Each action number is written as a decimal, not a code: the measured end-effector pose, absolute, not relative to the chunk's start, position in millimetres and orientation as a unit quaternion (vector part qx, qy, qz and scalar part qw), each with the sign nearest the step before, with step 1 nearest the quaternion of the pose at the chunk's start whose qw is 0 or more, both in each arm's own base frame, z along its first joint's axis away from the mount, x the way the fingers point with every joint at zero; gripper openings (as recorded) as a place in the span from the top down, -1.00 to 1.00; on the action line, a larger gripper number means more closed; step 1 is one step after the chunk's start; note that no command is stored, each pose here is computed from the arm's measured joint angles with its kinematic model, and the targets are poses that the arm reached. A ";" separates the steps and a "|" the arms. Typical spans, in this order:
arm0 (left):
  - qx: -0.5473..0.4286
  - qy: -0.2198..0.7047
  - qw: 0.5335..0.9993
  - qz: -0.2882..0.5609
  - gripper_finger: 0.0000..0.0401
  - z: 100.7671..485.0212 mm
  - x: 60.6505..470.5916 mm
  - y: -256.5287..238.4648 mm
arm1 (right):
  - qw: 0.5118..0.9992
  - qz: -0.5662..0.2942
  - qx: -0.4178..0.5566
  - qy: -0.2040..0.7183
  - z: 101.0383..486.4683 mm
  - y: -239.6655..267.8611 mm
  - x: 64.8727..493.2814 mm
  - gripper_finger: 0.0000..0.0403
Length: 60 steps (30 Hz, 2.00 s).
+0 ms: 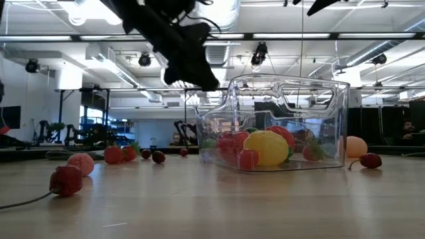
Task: Pick and placing Produce into tupperware
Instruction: Put the red cherry into the transparent bin, then put the big pink peach into the transparent bin
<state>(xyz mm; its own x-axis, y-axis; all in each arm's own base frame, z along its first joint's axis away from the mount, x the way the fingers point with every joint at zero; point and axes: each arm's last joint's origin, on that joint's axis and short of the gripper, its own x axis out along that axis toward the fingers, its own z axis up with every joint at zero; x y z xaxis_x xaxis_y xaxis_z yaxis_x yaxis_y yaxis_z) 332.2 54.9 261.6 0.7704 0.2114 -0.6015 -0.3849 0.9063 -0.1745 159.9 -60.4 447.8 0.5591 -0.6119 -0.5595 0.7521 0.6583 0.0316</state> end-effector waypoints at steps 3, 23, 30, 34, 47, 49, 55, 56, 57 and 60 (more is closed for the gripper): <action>-0.164 0.306 0.926 0.150 0.43 256.0 348.5 56.7 | 0.874 -0.391 0.137 0.256 450.2 -57.4 150.2 -0.64; -0.377 0.615 0.620 0.308 -0.04 286.5 267.7 39.7 | 0.875 -0.382 0.098 0.281 447.9 -56.5 146.6 -0.64; -0.367 0.593 0.645 0.313 -0.04 289.2 257.4 29.9 | 0.863 -0.379 0.095 0.319 438.0 -60.9 162.1 -0.64; -0.352 0.543 0.698 0.309 -0.04 295.5 256.3 30.8 | 0.832 -0.399 0.113 0.369 421.9 -65.9 172.6 -0.63; -0.336 0.478 0.761 0.282 -0.04 292.1 240.4 61.7 | 0.639 -0.341 0.200 0.659 275.0 -121.4 198.2 -0.63; -0.328 0.483 0.762 0.280 -0.04 289.0 237.8 63.8 | 0.620 -0.320 0.186 0.692 257.7 -121.3 197.1 -0.63; -0.321 0.501 0.753 0.281 -0.04 277.4 236.4 66.5 | 0.580 -0.247 0.166 0.758 212.7 -117.9 194.1 -0.63; -0.321 0.502 0.752 0.281 -0.04 275.6 236.2 66.4 | 0.581 -0.240 0.166 0.760 206.5 -118.1 194.7 -0.63; -0.321 0.501 0.753 0.281 -0.04 273.7 236.4 66.5 | 0.582 -0.237 0.166 0.760 201.6 -118.2 195.3 -0.63; -0.322 0.504 0.751 0.280 -0.04 268.6 236.0 66.3 | 0.579 -0.234 0.169 0.762 194.1 -118.8 197.1 -0.63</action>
<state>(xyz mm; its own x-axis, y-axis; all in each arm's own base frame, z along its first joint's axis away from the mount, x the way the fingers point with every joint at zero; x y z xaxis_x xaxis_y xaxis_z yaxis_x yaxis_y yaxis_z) 236.0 66.3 268.6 0.3361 0.0957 -0.9369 -0.7450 0.6356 -0.2023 197.1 -118.8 194.1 -0.2719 -0.0127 -0.9622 0.5293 0.8331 -0.1605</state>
